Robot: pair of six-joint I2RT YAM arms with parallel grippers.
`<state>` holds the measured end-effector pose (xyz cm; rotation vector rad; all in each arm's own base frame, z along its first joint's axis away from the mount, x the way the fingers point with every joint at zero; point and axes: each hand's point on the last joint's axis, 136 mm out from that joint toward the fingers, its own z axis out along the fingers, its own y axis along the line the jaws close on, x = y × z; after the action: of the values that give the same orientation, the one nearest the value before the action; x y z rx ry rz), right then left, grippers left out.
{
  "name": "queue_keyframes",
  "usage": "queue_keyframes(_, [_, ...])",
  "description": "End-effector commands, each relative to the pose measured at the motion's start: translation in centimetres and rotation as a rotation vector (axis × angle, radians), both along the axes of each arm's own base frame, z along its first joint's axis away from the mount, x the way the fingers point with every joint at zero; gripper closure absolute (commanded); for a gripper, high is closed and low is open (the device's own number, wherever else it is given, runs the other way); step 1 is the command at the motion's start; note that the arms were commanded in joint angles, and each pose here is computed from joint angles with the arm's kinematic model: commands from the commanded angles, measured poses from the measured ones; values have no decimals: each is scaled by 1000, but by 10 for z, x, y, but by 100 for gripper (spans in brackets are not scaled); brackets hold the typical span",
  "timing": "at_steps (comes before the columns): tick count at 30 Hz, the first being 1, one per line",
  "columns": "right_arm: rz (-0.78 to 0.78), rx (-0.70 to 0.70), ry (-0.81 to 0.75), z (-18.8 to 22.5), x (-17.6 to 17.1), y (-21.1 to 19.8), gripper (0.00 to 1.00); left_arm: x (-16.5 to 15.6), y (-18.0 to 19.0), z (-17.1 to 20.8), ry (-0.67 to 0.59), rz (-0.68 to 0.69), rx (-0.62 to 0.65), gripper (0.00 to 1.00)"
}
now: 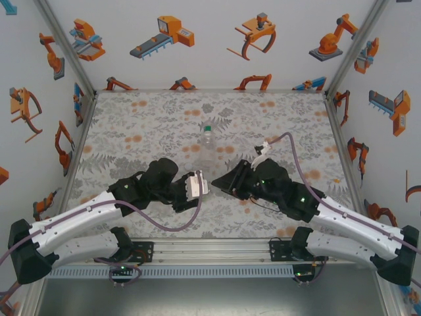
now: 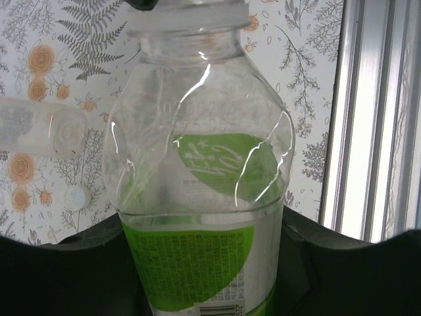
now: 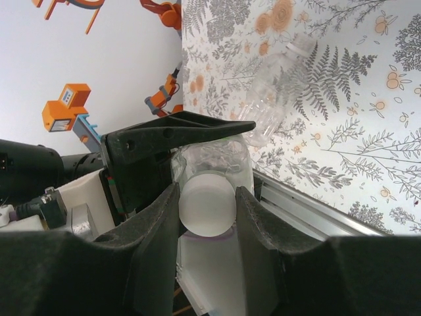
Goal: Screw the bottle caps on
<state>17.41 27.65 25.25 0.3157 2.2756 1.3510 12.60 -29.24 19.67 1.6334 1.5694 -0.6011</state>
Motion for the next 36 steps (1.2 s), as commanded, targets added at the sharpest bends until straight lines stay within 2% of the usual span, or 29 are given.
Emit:
queue_keyframes(1, [-9,-28,-2,1,4,5,85,-16,-27,61,-91,-146,-237,100])
queue_keyframes(10, [60,-93,-231,42,4,-3,49,-21,-24,57,-70,-157,-225,100])
queue_keyframes(13, [87,-153,-336,56,3,-11,35,-23,-23,56,-65,-163,-222,100])
queue_keyframes(15, [111,-197,-411,66,2,-16,31,-24,-22,55,-56,-167,-218,100])
queue_keyframes(20, [233,-296,-636,96,-9,-23,31,-32,-20,53,-17,-193,-202,100])
queue_keyframes(25, [513,-354,-950,120,-46,-19,35,-44,-15,50,39,-235,-174,100])
queue_keyframes(30, [870,-313,-1246,118,-101,-15,37,-62,-12,54,106,-314,-157,100])
queue_keyframes(36, [1027,-190,-1428,111,-134,-13,37,-68,-12,58,148,-336,-157,100])
